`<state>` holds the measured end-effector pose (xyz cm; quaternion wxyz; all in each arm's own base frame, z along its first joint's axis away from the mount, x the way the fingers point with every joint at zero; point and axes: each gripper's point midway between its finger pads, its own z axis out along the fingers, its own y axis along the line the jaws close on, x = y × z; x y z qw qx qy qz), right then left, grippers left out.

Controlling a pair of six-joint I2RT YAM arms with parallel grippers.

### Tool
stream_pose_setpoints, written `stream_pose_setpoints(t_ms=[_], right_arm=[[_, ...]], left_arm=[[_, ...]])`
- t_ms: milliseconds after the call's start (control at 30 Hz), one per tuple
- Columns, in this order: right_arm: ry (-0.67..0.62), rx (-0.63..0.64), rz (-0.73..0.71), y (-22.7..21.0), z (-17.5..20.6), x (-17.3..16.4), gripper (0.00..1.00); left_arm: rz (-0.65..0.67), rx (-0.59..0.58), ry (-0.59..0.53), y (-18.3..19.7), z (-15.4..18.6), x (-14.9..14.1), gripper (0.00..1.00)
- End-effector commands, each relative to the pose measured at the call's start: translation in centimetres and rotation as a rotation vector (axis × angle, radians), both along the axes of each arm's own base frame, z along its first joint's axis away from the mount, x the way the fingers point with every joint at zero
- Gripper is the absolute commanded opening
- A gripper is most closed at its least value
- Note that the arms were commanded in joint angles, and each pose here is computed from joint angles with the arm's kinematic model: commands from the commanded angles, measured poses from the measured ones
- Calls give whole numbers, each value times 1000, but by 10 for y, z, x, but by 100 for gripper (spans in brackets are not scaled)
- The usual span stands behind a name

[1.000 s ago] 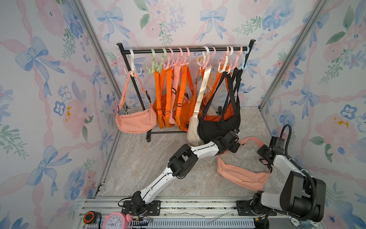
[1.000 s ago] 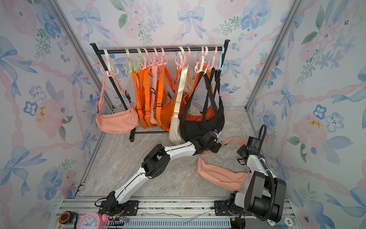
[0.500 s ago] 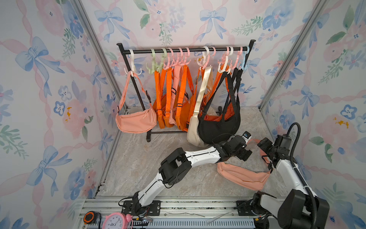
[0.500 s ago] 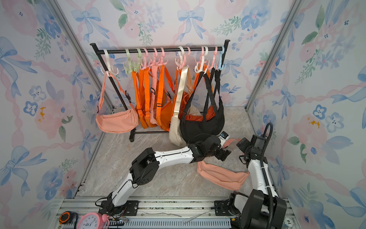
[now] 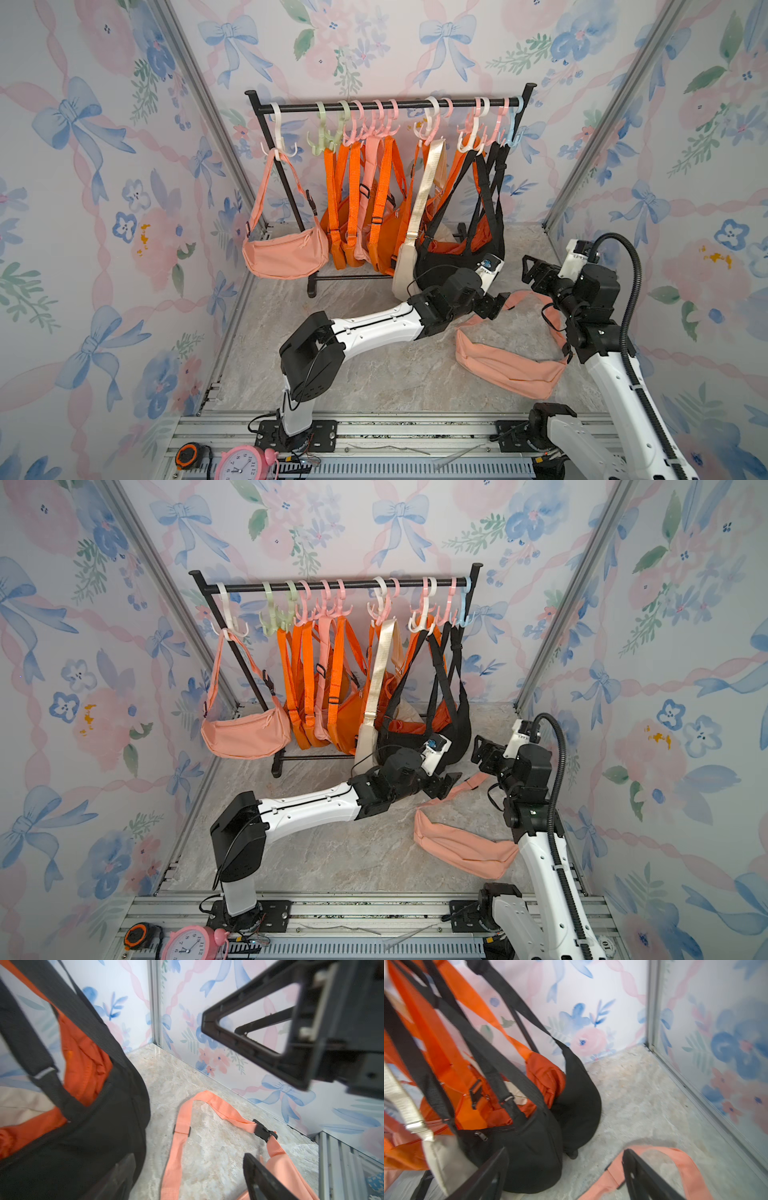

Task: Take the bag off the hook
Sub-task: Place the bag at the center of the board, then pick up the bag from the hook.

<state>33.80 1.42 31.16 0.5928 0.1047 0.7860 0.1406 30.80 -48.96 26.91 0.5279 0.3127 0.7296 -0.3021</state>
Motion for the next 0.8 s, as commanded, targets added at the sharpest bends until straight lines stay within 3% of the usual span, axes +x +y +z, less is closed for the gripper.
stream_pose_setpoints(t_ms=[0,167,400,767], right_arm=[[-37,-41,159,34,17,6,87],[-71,-45,259,59,33,20,84],[-97,-45,305,74,48,38,82],[-102,-111,352,93,61,56,82]], left_arm=[[17,-12,-85,23,28,19,81],[60,-13,-100,56,50,63,75],[61,-15,-73,88,64,116,47],[32,-28,-10,93,71,169,44]])
